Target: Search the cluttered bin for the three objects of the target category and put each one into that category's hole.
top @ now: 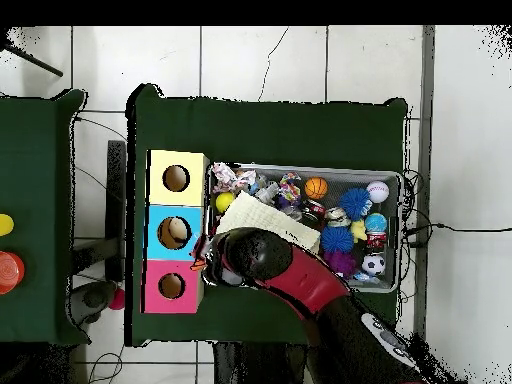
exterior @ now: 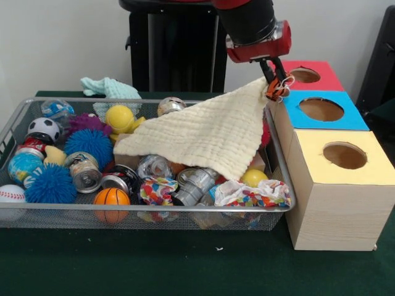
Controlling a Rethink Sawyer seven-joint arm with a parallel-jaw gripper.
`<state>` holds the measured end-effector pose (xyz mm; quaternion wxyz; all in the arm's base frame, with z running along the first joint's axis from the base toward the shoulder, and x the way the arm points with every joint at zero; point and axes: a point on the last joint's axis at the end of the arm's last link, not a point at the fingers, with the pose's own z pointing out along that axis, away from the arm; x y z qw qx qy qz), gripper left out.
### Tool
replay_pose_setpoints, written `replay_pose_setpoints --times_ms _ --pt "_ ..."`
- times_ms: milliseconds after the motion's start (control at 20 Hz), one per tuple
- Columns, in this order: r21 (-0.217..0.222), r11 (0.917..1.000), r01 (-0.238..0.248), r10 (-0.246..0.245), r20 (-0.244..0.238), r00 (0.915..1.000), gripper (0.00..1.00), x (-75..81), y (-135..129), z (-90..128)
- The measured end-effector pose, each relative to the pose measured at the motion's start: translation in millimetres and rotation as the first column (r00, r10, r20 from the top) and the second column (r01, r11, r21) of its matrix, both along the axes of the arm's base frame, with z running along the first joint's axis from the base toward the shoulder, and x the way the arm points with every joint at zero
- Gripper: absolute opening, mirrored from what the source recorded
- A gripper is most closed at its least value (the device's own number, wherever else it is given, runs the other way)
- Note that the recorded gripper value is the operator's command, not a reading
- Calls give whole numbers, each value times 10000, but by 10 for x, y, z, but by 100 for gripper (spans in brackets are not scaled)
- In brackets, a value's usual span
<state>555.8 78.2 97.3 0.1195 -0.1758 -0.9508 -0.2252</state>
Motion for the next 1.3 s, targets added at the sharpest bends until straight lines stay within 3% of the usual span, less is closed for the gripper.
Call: replay_pose_setpoints --times_ms 450,1000,1050,1300 --pt "378 9993 77 -69 -216 9997 0 -128 113 126" --pt "377 9993 12 -4 -234 9997 0 -164 145 152" --pt "405 9992 1 11 -282 9996 100 -174 158 133" --pt "438 9990 -57 71 -338 9994 100 -191 197 111"
